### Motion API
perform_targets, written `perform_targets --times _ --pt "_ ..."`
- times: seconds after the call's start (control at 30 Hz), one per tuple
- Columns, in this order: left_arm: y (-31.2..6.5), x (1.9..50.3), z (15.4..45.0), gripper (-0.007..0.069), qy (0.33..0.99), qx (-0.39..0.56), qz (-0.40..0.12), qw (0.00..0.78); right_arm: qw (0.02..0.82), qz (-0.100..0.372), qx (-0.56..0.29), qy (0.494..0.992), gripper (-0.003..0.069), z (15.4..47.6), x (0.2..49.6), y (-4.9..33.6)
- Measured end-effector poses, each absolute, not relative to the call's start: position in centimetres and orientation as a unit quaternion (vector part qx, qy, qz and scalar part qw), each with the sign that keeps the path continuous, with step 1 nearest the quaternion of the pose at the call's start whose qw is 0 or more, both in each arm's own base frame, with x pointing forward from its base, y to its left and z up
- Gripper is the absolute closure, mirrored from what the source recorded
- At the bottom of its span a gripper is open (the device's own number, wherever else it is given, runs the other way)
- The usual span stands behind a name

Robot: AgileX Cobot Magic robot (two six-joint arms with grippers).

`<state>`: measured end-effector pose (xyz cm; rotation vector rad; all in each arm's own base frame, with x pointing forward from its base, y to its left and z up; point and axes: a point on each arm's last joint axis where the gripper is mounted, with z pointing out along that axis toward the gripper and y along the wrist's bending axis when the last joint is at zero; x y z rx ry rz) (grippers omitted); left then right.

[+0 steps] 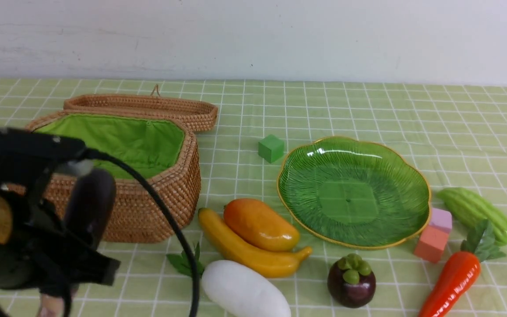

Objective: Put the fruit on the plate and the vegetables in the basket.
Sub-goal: Use the left arm to grab an eggplant and put it into the left basket

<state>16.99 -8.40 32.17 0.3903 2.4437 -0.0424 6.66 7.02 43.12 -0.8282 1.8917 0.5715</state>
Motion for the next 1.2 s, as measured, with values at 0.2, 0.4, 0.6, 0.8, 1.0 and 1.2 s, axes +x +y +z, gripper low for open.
perform_targets --times 0.2,0.4,0.6,0.8,1.0,1.2 --pt "-7.7 19.3 34.4 0.0313 0.823 0.314 0.12 0.458 0.532 0.251 -0.311 0.747 0.0552 44.2 7.2 7.2" --pt "-7.3 24.9 32.9 0.0313 0.776 0.381 0.219 0.452 0.538 0.254 -0.307 0.743 0.0552 44.4 7.2 7.2" --pt "-5.8 30.2 30.1 0.0313 0.777 0.405 0.285 0.389 0.519 0.253 -0.317 0.753 0.0552 44.0 7.1 7.2" --pt "-5.3 31.7 28.5 0.0313 0.745 0.456 0.347 0.342 0.514 0.252 -0.319 0.755 0.0545 43.9 7.0 7.2" --pt "-5.3 31.8 28.8 0.016 0.745 0.449 0.349 0.348 0.531 0.254 -0.31 0.746 0.0543 44.3 7.2 7.2" --pt "-5.2 31.4 29.5 0.0015 0.757 0.419 0.338 0.371 0.531 0.254 -0.311 0.746 0.054 44.2 7.2 7.2"
